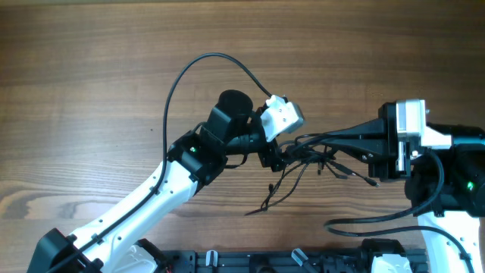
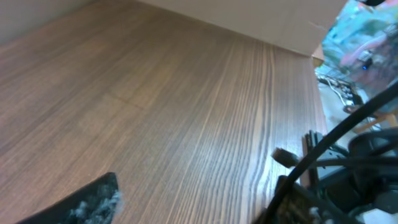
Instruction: Untangle cables
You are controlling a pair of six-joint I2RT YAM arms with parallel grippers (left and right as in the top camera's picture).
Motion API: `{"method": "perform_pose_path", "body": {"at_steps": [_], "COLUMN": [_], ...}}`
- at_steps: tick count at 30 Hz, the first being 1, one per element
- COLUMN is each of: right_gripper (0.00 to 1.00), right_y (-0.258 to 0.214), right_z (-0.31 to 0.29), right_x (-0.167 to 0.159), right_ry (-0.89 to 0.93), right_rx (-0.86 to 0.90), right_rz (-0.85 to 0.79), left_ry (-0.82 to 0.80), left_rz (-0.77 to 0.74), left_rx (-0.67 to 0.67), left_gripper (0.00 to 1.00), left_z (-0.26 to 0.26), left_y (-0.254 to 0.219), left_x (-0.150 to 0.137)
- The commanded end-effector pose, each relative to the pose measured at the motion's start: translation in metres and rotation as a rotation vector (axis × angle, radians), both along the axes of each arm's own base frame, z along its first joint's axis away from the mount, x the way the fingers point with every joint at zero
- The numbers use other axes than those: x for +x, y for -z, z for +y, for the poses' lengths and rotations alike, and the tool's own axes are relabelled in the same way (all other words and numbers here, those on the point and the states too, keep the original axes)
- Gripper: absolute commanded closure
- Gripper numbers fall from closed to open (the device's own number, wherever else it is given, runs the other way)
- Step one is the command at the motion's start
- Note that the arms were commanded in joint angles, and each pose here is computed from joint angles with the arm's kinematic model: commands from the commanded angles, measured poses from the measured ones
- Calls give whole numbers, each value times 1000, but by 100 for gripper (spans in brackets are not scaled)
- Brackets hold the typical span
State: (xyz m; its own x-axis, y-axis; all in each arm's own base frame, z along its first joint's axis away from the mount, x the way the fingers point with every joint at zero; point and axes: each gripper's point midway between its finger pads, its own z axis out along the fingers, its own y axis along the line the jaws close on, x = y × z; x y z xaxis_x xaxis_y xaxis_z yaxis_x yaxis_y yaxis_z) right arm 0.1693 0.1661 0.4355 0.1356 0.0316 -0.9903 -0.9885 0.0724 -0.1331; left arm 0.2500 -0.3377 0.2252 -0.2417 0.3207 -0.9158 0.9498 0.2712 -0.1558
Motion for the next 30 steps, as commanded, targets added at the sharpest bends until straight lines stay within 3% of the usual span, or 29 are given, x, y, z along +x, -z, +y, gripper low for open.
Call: {"method": "perform_pose_path", "body": {"at_steps": [1,6,9,10,12,14,16,19,23,25,28,29,30], "right_gripper": [96,96,96,96,96,96,96,96,96,96,96,96,96], "right_y": [-10,-14,-14,-14,-14,-14,-14,-14,-13,-13,-11,-10,-9], "right_z": [0,0,0,0,0,0,0,0,0,0,0,0,0], "right_x": [-1,-4,-4,-4,-4,-4,-4,-4,-4,-4,0,3,4], "right_ry": [15,18,18,18,18,18,17,15,14,14,14,14,13], "right_rx": [26,37,40,40,40,41,40,36,33,33,33,33,32], "right_rz": [6,0,17,17,18,22,26,26,21,16,28,42,50], "left_ry": [-37,-53,-55,-81,-226,-512,-772,-1005,-1083,-1085,-1078,-1079,-1072], "left_rz": [-19,-9,-28,-30,19,86,142,243,315,320,333,335,335], "left_rx": [7,-35,-58,-62,-70,-72,-107,-196,-231,-217,-181,-176,-175], "left_gripper": [29,27,41,51,82,96,96,96,96,81,35,24,20], "left_z": [0,-3,-5,-4,3,28,57,88,103,104,105,107,107], "left_y": [2,-7,-14,-15,-15,-9,-6,-4,2,5,10,10,8], "left_x": [7,10,12,17,36,71,97,117,123,122,117,115,113]}}
